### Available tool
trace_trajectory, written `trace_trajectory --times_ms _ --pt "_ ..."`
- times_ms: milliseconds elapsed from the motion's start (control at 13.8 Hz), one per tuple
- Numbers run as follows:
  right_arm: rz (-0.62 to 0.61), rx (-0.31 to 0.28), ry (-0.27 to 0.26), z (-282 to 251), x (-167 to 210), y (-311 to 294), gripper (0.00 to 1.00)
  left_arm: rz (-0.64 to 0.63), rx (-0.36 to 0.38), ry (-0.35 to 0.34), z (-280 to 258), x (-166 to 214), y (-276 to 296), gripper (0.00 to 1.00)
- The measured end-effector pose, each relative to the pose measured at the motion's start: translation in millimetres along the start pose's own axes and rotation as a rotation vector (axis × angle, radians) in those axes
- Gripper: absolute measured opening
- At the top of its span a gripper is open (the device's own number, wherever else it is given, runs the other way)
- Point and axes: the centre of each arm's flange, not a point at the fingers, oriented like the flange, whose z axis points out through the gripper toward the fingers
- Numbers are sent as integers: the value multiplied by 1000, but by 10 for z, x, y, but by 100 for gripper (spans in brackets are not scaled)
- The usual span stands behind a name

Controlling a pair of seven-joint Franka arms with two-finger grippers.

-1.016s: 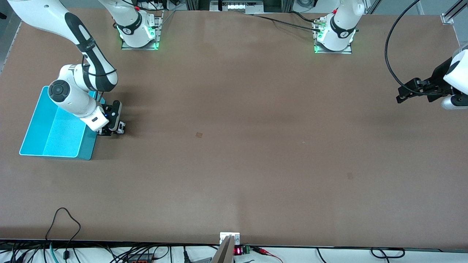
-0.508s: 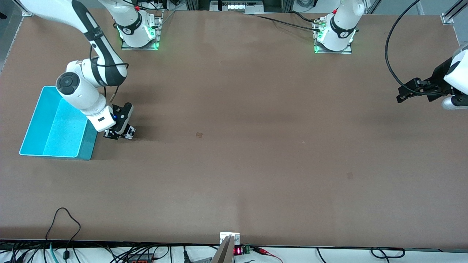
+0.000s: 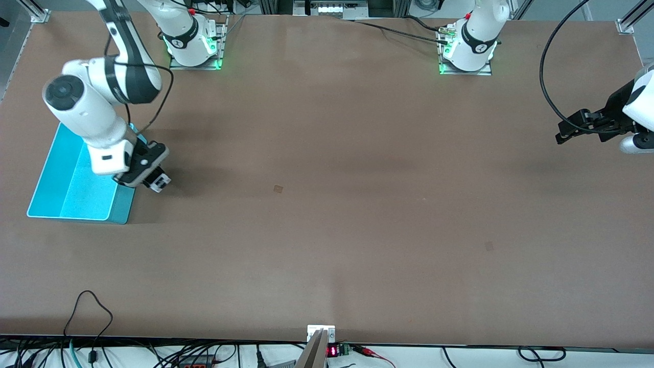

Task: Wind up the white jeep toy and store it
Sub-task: 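Lift the jeep with the right gripper over the turquoise bin, then lower the jeep into the bin and open the right gripper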

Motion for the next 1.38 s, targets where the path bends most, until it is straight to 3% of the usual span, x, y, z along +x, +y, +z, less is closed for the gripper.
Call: trace_trajectory --times_ms 218,435,726,1016,1379 --pt "220 43 -60 -105 -519 287 52 0 0 0 0 0 -3 100" --pt "400 89 -85 15 -1118 607 52 0 0 0 -1 0 -2 100" --pt "608 132 -143 381 -1563 762 52 1 0 0 0 0 4 100" --pt "719 135 -165 808 -1836 879 52 5 0 0 0 -2 30 100" --pt "763 138 -188 1192 -2071 934 52 2 0 0 1 0 13 100"
